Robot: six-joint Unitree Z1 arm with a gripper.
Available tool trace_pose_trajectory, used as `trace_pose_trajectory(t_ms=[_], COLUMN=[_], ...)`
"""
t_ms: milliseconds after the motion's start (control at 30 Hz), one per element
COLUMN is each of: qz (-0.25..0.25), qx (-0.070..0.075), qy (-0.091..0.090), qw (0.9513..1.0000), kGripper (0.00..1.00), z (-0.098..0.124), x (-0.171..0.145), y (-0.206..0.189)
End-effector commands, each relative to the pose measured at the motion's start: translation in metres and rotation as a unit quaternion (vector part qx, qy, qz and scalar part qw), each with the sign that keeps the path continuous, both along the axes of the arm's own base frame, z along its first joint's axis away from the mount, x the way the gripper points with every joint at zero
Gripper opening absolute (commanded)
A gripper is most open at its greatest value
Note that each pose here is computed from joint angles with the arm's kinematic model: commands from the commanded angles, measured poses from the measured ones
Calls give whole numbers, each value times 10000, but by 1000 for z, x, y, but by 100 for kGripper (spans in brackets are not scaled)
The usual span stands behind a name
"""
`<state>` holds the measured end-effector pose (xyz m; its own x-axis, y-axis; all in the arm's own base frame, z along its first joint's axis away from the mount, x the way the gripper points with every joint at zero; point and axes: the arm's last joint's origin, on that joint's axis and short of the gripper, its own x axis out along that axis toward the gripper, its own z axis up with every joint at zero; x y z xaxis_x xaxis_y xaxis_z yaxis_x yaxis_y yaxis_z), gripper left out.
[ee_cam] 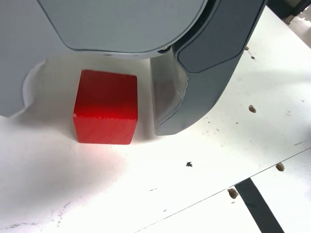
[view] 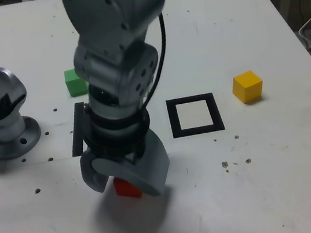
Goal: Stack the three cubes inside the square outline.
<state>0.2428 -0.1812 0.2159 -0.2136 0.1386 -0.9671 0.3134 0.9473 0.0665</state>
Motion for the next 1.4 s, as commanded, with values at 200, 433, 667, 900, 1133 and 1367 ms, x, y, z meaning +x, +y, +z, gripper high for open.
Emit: trace_pose_trajectory(t_ms=[200,433,667,900,1133,1367], qz=[348,431,438,404,420,269], qx=[157,240,247,201,61,-125], qy=[-238,-266,-225,-250,-372,-455], qw=[9990,9984,9985,9987,9984,9985], kGripper=[42,23,16,11,11,11], z=[-1,-1,-1,1,15,42], x=[3,2,2,3,10,25], y=[-1,1,1,1,7,23])
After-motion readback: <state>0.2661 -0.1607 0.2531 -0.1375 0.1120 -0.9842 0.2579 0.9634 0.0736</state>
